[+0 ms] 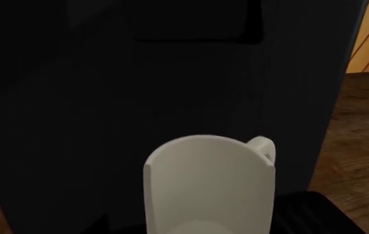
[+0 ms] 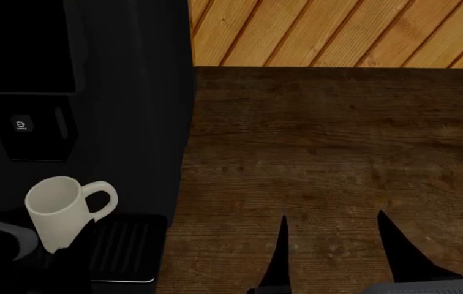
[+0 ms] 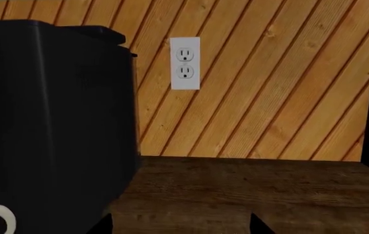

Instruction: Pick the mug from under the coffee machine dispenser and place it on the counter.

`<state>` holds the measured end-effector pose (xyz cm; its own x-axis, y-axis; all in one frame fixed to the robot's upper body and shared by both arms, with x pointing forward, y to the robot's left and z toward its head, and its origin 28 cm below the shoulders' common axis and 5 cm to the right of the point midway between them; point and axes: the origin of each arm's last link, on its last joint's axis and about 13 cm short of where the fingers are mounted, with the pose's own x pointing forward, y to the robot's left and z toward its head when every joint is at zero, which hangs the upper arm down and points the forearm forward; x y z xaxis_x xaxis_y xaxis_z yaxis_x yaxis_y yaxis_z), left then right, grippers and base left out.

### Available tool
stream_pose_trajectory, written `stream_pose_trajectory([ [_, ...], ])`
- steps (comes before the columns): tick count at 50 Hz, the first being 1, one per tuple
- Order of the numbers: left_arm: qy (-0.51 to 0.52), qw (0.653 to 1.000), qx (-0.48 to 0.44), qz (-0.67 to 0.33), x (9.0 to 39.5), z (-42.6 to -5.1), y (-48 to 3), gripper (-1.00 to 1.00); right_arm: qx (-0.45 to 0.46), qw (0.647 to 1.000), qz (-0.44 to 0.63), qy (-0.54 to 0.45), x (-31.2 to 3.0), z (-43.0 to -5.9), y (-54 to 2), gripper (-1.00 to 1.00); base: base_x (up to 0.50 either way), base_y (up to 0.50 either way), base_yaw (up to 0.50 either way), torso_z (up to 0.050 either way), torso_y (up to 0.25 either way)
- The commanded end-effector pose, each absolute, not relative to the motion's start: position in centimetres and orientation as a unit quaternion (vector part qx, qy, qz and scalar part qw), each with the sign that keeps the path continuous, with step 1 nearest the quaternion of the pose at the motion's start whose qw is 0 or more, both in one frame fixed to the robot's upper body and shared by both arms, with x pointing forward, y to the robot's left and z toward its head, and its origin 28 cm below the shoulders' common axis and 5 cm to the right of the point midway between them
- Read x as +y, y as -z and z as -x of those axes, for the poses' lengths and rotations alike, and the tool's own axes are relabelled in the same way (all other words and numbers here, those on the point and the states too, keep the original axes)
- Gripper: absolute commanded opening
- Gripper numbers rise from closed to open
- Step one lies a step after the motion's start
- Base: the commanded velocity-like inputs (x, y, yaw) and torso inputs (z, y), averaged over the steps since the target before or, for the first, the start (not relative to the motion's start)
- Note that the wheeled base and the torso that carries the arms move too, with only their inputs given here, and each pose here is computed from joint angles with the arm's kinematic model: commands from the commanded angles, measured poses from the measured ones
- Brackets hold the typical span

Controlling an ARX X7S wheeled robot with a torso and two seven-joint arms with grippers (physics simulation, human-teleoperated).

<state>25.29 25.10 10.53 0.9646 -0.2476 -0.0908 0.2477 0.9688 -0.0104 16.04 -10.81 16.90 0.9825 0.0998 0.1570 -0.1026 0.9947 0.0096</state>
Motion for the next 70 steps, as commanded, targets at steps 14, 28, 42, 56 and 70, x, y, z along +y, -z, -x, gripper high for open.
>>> stream_pose_trajectory([
  [14,0.141,0.985,0.095,0.02,24.2,-25.8,-8.2,1.0,-0.077,0.996,-0.006,-0.05,-10.9,-16.2,-16.8,1.0,0.0,0.0,0.0,0.0,0.0],
  [28,0.148,0.983,0.104,0.021,24.1,-25.7,-8.0,-1.0,-0.078,0.995,-0.006,-0.054,-10.8,-16.3,-17.0,1.0,0.0,0.0,0.0,0.0,0.0],
  [42,0.134,0.988,0.074,0.016,24.7,-23.9,-10.4,-1.0,-0.076,0.996,-0.005,-0.055,-10.8,-16.1,-16.9,1.0,0.0,0.0,0.0,0.0,0.0],
  [56,0.092,0.994,0.062,0.006,26.1,-22.1,-12.1,-1.0,-0.076,0.996,-0.007,-0.052,-10.9,-16.2,-16.8,1.0,0.0,0.0,0.0,0.0,0.0],
  [70,0.029,0.998,0.05,-0.003,27.7,-20.3,-13.3,-1.0,-0.079,0.995,-0.008,-0.054,-10.9,-16.4,-16.9,1.0,0.0,0.0,0.0,0.0,0.0],
])
